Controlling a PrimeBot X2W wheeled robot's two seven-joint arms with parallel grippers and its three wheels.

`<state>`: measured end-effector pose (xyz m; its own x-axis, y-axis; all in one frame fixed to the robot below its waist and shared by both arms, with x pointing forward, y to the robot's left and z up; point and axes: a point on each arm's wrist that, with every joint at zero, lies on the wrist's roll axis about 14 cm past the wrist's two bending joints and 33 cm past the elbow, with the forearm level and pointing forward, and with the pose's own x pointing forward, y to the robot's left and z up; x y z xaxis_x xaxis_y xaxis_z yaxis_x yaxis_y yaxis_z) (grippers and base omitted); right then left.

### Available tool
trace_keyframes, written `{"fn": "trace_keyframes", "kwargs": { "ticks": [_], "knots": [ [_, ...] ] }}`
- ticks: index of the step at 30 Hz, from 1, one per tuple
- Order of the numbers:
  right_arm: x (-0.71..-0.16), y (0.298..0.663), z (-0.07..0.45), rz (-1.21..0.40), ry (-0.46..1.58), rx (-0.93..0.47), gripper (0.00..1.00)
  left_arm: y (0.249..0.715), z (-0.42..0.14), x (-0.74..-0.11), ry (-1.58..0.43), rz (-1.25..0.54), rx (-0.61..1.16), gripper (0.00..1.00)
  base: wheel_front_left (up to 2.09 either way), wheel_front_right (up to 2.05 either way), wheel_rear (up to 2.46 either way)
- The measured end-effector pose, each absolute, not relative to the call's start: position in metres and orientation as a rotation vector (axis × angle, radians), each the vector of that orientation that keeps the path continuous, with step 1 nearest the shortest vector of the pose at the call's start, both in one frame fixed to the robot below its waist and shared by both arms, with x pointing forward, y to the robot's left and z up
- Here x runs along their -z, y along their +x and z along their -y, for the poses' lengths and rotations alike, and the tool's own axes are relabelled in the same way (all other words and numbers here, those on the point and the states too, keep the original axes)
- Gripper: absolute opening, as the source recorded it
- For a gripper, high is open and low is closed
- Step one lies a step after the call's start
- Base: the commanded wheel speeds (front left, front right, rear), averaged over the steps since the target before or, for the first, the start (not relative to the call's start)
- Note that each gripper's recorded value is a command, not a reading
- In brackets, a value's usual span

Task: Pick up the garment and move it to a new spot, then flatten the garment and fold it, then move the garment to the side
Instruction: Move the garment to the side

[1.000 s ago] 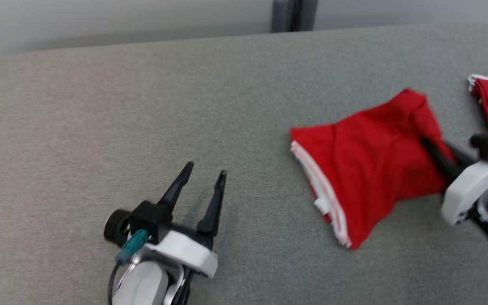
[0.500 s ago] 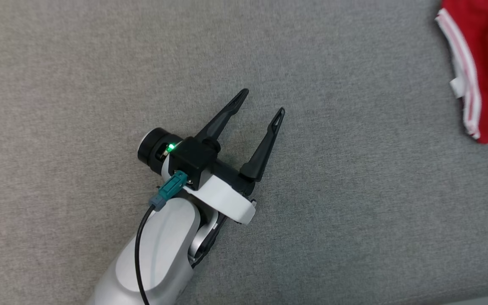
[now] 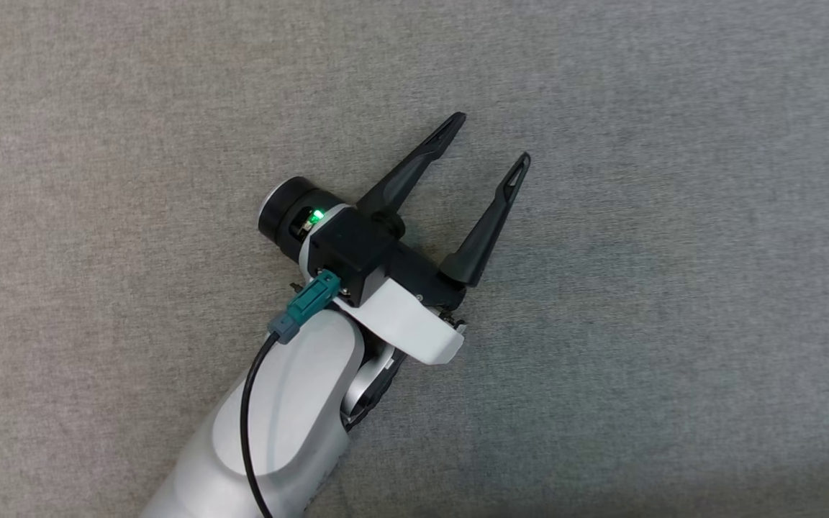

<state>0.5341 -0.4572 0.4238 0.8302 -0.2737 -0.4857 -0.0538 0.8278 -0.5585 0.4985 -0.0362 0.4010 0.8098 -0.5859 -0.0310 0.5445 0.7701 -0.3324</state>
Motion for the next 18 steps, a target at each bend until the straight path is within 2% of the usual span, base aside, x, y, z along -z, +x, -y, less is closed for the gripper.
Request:
{"fn": "trace_keyframes", "kwargs": {
  "ticks": [5,6,13,18],
  "knots": [
    [-0.402,0.541,0.466,-0.625,-0.603,0.163,0.0,0.503,0.031,-0.396,-0.32,-0.134,0.599,1.0,0.0,0.0,0.0],
    [-0.394,0.54,0.466,-0.647,-0.6,0.168,1.0,0.504,0.03,-0.396,-0.321,-0.133,0.594,1.0,0.0,0.0,0.0],
    [-0.38,0.537,0.466,-0.696,-0.6,0.194,1.0,0.505,0.022,-0.396,-0.309,-0.136,0.57,1.0,0.0,0.0,0.0],
    [-0.401,0.542,0.462,-0.636,-0.611,0.206,1.0,0.499,0.01,-0.399,-0.287,-0.151,0.543,1.0,0.0,0.0,0.0]
  ]
}}
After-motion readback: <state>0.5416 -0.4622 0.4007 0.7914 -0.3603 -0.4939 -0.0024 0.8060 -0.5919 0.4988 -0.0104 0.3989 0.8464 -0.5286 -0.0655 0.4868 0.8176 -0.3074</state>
